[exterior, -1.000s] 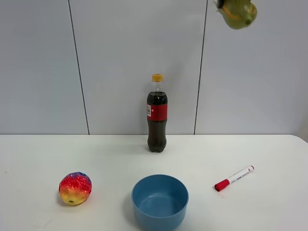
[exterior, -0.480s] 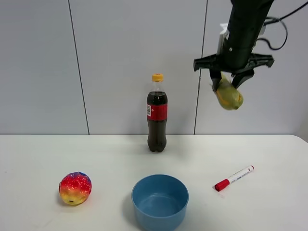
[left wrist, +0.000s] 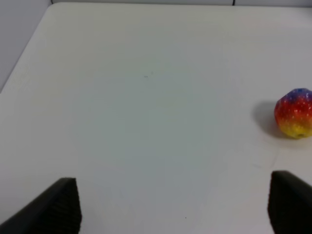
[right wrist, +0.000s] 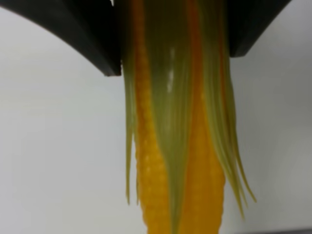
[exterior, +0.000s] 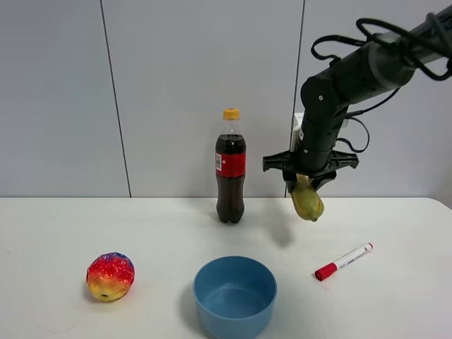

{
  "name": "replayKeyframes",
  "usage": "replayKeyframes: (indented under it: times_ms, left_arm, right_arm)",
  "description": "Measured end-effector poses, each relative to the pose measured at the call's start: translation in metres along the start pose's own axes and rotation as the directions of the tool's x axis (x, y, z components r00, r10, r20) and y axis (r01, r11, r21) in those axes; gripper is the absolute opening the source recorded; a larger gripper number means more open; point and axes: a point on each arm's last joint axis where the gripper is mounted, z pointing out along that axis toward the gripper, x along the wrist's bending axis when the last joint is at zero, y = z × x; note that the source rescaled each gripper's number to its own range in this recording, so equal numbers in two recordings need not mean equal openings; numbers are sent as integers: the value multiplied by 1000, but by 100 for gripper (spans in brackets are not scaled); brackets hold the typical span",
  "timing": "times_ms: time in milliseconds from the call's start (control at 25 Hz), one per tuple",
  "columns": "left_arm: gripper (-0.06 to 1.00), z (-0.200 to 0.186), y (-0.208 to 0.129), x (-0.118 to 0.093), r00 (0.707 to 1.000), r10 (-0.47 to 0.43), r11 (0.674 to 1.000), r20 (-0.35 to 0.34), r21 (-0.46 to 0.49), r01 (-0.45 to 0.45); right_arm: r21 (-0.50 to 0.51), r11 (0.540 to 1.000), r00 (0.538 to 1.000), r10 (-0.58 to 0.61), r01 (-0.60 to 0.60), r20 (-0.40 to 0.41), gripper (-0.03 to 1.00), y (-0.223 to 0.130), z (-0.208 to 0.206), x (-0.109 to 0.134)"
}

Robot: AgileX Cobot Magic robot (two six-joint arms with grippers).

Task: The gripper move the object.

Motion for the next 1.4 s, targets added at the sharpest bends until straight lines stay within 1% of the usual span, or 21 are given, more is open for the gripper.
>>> replayKeyframes:
  times_ms: [120, 240, 360, 680, 880, 920, 960, 1040, 1120, 1160, 1280, 1360, 1400]
  left_arm:
    - [100, 0, 0, 0, 1000, 0, 1000, 0, 0, 0]
    - [100, 0, 0, 0, 1000, 0, 1000, 0, 0, 0]
    - [100, 0, 0, 0, 1000, 0, 1000, 0, 0, 0]
    - [100, 0, 0, 0, 1000, 0, 1000, 0, 0, 0]
    - [100, 0, 0, 0, 1000, 0, 1000, 0, 0, 0]
    - [100, 0, 0, 0, 1000, 0, 1000, 0, 0, 0]
    - [100, 0, 0, 0, 1000, 0, 1000, 0, 0, 0]
    - [100, 0, 0, 0, 1000, 0, 1000, 0, 0, 0]
    - [100, 0, 0, 0, 1000, 0, 1000, 0, 0, 0]
    - [100, 0, 0, 0, 1000, 0, 1000, 0, 0, 0]
    - [100, 0, 0, 0, 1000, 0, 1000, 0, 0, 0]
    - [100, 0, 0, 0, 1000, 0, 1000, 0, 0, 0]
    - [100, 0, 0, 0, 1000, 0, 1000, 0, 0, 0]
  right_arm:
    - [-3, 1000, 1000, 16, -17, -17, 0, -6, 20, 2]
    - [3, 998, 997, 68, -68, -22, 0, -11, 37, 0]
    - [13, 996, 996, 89, -89, -19, 0, -16, 49, -4]
    - [5, 997, 997, 81, -81, -11, 0, -17, 60, -11]
    - [4, 997, 997, 76, -76, -9, 1, -17, 61, -12]
    - [4, 997, 997, 76, -76, -9, 4, -17, 61, -12]
    - [4, 997, 997, 76, -76, -9, 10, -17, 61, -12]
    - [11, 997, 997, 75, -75, -5, 25, -18, 61, -12]
    - [20, 998, 998, 67, -67, -2, 39, -19, 62, -12]
    - [30, 997, 998, 64, -64, 0, 44, -20, 62, -12]
    - [60, 997, 999, 45, -44, -4, 49, -20, 55, -12]
    - [48, 998, 999, 31, -30, -22, 50, -13, 41, -12]
    - [26, 999, 999, 26, -25, -33, 50, -6, 28, -13]
